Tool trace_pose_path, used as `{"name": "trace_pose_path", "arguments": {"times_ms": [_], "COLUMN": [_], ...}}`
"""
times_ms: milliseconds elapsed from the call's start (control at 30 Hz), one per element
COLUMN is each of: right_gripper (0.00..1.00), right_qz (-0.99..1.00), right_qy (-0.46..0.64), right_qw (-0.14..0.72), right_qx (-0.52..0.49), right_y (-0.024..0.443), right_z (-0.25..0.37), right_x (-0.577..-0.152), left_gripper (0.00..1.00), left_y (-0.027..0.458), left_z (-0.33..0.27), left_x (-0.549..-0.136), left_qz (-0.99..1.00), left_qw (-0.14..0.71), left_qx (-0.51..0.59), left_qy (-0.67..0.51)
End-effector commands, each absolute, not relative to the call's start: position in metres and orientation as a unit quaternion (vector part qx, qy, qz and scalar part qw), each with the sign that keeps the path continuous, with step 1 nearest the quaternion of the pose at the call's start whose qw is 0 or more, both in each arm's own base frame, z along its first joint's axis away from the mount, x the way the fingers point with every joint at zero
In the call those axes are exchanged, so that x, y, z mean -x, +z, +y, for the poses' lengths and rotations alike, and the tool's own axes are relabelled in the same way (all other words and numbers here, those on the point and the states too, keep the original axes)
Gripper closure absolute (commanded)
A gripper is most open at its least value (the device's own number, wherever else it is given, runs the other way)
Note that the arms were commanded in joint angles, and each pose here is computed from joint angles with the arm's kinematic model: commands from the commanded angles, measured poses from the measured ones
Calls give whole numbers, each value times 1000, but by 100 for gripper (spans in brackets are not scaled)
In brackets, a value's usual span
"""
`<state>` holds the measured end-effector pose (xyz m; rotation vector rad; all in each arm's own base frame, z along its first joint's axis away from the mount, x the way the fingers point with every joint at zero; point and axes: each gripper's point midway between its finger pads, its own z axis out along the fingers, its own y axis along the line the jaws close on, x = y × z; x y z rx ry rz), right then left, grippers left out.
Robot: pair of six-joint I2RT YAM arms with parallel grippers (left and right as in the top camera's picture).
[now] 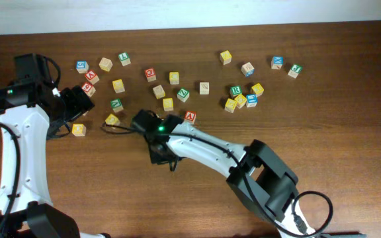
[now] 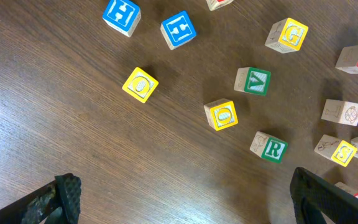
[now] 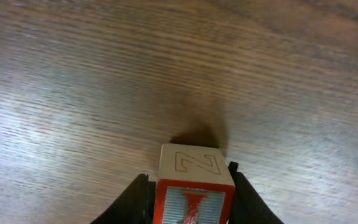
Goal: Spell out ICRA
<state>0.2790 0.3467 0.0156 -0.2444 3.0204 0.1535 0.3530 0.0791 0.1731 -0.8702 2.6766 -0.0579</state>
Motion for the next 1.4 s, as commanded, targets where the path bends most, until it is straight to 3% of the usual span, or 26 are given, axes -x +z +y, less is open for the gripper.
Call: {"name": "trace_pose_path", "arguments": {"times_ms": [0, 433, 533, 700, 900, 1033, 1133, 1233, 1267, 1367], "right_gripper": [72, 73, 59, 57, 55, 51, 35, 32, 2, 2], "right_qz": [996, 995, 995, 993, 993, 989, 989, 990, 991, 988], "right_qy": [34, 59, 59, 51, 46, 57, 49, 5, -6, -30], "right_qw": [68, 68, 69, 79, 94, 127, 141, 134, 123, 105], "right_qx": [53, 32, 50, 69, 63, 58, 22, -36, -51, -113], "right_y": [13, 14, 15, 29, 89, 155, 195, 205, 204, 201], "right_z": [340, 350, 351, 350, 319, 284, 233, 150, 121, 44], "right_x": [-284, -286, -287, -294, -330, -359, -376, -396, -400, -407], "left_gripper": [1, 1, 1, 1, 1, 1, 1, 1, 1, 1], "left_y": [181, 181, 181, 181, 181, 181, 181, 181, 181, 181], "left_z": [80, 81, 81, 81, 81, 81, 81, 81, 81, 81], "left_x": [-355, -354, -354, -354, -354, -354, -354, -354, -354, -354], "left_qz": [936, 936, 936, 936, 936, 936, 936, 936, 936, 936], "left_qw": [173, 172, 172, 172, 172, 172, 172, 172, 172, 172], "left_qx": [304, 306, 306, 306, 306, 306, 306, 306, 306, 306], "left_qy": [-21, -21, -21, -21, -21, -21, -21, -21, -21, -21]}}
